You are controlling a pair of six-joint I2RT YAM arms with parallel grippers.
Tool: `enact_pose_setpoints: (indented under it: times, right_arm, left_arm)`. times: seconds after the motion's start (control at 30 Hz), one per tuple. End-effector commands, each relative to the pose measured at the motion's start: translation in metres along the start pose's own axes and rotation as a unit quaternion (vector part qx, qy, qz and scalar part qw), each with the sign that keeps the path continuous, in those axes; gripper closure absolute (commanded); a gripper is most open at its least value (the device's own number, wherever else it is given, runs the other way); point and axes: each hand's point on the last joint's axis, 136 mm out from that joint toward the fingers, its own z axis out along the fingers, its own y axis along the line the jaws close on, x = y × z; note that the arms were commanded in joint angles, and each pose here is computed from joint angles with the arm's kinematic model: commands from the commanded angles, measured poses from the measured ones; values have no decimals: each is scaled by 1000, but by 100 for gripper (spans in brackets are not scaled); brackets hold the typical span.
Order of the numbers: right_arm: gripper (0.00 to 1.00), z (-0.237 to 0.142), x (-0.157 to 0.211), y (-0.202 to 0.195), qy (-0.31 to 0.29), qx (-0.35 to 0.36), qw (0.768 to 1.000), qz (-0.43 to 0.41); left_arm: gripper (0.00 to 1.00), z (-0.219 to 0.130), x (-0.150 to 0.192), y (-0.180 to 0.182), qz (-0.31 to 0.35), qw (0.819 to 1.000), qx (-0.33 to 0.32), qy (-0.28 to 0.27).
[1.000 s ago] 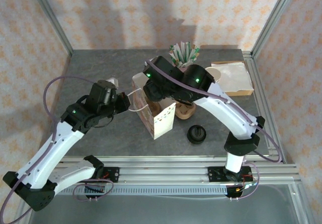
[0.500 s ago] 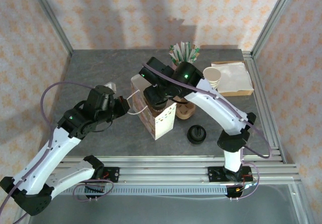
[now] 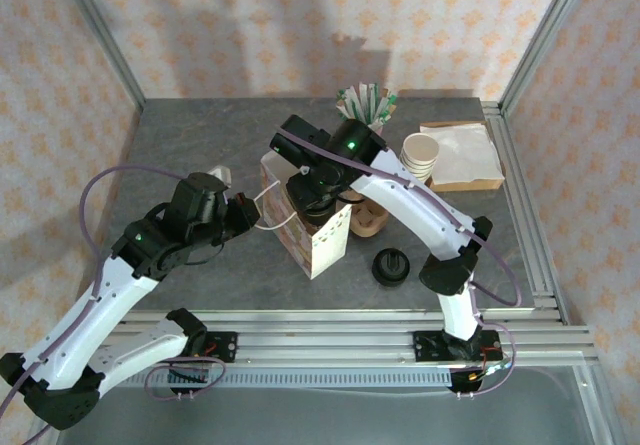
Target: Pack the takeout coffee
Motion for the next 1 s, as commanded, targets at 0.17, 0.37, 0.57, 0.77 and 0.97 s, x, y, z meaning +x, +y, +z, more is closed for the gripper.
enact_pose_setpoints:
  times: [0.17, 0.37, 0.57, 0.77, 0.97]
  right_arm:
    - [37, 6, 15, -3, 40, 4, 999, 0]
    - [38, 15, 18, 6, 56, -12, 998, -8]
    - [38, 22, 23, 4, 69, -3, 997, -17]
    - [38, 29, 23, -1, 73, 4, 997, -17]
    - [38, 36, 23, 3, 79, -5, 997, -19]
  left_arm:
    - [100, -2, 3, 3, -2, 1000, -2, -2]
    - [100, -3, 3, 4, 0, 1000, -4, -2]
    - [100, -3, 5, 6, 2, 1000, -7, -1]
    - [100, -4, 4, 6, 3, 1000, -7, -3]
    - [100, -4, 4, 6, 1, 1000, -7, -3]
